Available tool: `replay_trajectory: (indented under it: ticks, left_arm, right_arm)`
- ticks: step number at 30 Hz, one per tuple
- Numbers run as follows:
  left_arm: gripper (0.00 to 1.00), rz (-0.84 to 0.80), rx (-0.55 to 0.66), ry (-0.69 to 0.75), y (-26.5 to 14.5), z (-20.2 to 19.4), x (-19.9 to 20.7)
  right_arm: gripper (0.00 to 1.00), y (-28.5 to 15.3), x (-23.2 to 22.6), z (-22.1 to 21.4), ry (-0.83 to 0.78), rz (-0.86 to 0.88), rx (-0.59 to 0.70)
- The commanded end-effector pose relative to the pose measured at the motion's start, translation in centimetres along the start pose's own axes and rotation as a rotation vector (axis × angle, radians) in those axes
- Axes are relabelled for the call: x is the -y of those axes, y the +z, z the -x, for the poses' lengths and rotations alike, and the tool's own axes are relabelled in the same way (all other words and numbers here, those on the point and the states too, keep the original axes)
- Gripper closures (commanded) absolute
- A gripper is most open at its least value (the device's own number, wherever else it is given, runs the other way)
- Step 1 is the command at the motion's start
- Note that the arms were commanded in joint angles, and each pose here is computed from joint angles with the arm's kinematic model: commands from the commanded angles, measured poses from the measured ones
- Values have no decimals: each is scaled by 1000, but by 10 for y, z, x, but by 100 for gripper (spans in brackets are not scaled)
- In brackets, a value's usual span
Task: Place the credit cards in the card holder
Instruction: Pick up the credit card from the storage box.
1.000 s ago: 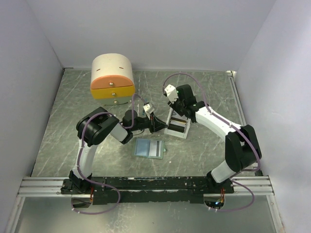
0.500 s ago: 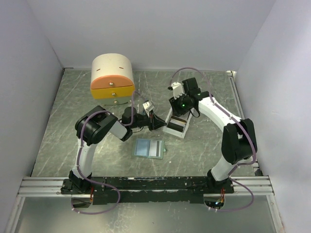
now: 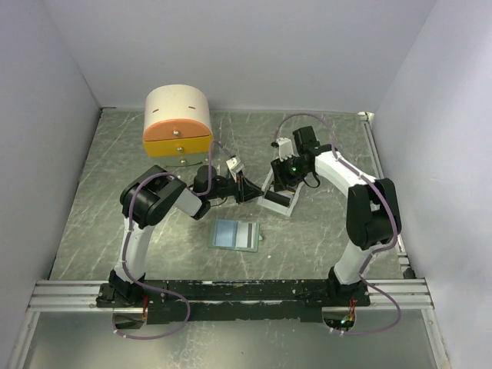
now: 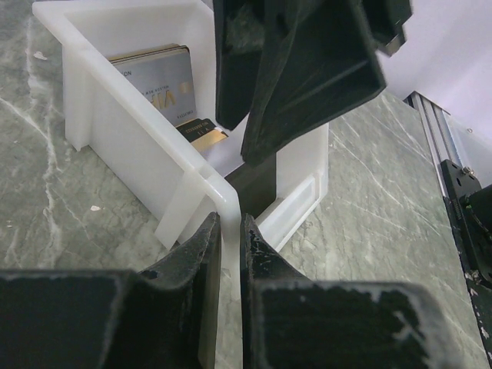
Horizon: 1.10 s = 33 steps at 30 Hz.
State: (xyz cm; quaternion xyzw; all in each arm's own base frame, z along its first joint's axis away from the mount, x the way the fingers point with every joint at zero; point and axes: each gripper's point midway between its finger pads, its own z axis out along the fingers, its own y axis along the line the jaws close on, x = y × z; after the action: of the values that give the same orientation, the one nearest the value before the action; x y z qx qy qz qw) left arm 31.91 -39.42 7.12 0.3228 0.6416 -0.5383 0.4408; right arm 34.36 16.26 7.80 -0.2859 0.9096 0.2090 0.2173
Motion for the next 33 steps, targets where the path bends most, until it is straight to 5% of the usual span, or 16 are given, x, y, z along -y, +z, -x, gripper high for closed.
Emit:
replay_trajectory:
  ticks: [1, 13, 19, 25, 33]
  left_arm:
    - [93, -4, -19, 31, 1, -5, -6]
    - [93, 1, -20, 27, 2, -7, -8]
    - [93, 4, -20, 28, 1, -6, -8]
    - [93, 9, -11, 18, 0, -2, -6]
    - [59, 38, 9, -3, 2, 18, -5]
  right_arm:
    - [60, 11, 4, -14, 10, 7, -63]
    - [71, 20, -6, -21, -13, 91, -77]
    - [99, 19, -8, -19, -16, 107, -73]
    - [100, 6, -10, -7, -22, 85, -40]
    - [100, -25, -5, 18, 7, -27, 34]
